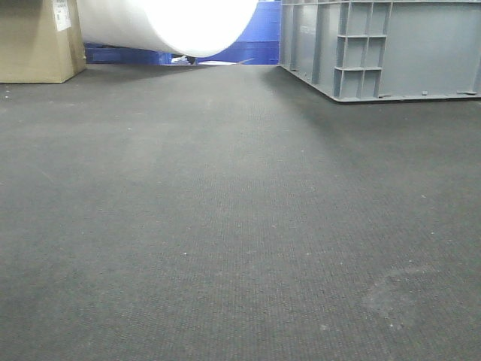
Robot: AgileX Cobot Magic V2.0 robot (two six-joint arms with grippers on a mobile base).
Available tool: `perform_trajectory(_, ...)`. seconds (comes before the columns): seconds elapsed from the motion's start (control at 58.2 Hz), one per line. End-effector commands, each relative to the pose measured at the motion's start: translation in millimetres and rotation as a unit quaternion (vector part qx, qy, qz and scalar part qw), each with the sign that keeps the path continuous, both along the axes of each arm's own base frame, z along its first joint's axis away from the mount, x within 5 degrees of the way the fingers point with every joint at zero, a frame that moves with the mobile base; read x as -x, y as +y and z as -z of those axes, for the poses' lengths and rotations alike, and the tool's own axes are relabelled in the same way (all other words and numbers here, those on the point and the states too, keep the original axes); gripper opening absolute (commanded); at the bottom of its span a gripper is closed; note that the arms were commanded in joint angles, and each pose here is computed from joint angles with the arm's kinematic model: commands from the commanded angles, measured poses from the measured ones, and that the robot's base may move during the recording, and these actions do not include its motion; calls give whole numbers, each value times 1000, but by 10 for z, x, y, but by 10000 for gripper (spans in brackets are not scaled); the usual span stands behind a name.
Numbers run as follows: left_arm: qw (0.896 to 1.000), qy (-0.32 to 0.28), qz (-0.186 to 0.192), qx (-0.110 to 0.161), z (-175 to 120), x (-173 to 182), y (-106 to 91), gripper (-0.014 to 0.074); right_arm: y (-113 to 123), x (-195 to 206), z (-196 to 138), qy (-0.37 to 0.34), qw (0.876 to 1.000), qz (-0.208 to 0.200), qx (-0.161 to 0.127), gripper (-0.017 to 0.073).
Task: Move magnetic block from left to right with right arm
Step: 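Lower the red cube in the right gripper toward the mat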
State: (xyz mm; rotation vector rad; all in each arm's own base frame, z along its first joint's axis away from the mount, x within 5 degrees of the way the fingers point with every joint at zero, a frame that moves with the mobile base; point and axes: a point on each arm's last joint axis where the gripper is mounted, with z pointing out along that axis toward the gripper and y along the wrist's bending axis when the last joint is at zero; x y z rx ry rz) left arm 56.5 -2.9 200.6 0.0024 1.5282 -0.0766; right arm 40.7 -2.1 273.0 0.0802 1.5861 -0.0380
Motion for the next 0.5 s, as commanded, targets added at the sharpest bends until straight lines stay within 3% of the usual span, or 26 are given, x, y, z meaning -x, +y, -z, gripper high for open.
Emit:
perform_trajectory(0.0, 999, -40, 2, 7, -49, 8, 0, -126, -5, 12, -169, -51, 999, 6, 7, 245)
perform_trajectory(0.481, 999, -40, 2, 7, -49, 8, 0, -126, -5, 12, -169, -51, 999, 6, 7, 245)
